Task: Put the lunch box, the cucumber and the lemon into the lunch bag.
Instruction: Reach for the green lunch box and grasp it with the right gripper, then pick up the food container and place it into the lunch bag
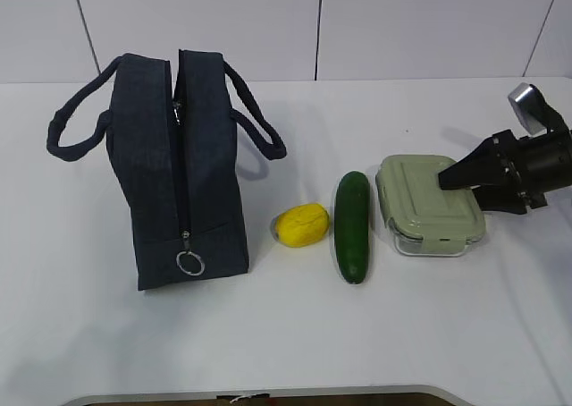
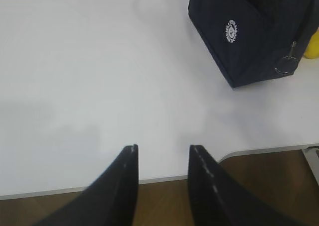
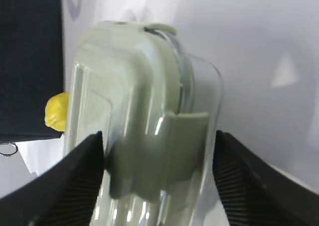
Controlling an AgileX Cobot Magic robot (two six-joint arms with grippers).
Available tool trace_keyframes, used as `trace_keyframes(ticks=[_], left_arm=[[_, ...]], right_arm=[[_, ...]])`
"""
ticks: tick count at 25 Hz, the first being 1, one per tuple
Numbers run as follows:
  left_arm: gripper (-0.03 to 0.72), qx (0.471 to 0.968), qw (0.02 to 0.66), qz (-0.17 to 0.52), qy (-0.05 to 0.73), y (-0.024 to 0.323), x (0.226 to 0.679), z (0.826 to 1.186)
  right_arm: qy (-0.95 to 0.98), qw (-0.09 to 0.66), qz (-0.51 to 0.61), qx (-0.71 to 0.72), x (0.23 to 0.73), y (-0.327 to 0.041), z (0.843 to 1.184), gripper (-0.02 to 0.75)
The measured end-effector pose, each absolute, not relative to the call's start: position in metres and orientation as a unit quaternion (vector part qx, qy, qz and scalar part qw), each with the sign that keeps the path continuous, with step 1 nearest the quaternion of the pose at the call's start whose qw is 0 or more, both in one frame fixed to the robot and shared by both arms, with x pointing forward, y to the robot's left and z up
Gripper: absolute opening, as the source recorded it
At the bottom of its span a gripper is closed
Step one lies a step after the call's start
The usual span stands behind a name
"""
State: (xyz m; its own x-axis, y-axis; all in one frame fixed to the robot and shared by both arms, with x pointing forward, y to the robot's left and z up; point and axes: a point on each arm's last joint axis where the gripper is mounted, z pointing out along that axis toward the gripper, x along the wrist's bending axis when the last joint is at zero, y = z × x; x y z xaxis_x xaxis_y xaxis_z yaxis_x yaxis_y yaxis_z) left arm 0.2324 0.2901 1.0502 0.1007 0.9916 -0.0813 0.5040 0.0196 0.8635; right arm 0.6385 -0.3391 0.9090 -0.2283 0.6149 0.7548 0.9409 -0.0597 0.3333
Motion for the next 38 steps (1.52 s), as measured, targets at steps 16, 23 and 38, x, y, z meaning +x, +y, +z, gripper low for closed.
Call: trace_keyframes(ticks=[16,23,38], left_arm=[[0.241,0.628,0.395,0.309,0.595,0.29,0.232,1.05],[0.241,0.628,0.395,0.309,0.595,0.29,0.232,1.05],[0.241,0.628,0.395,0.309,0.595,0.29,0.232,1.05]], right_arm=[[-0.657,0.199,-0.416,-0.596,0.637,-0.339,0.909,0.533],[-0.667,0.21,-0.411,-0.585,0.637,-0.327,0.909,0.496],[-0.661,0.219,-0.409,-0.59,0.637,-0.326,0.909,0.449]])
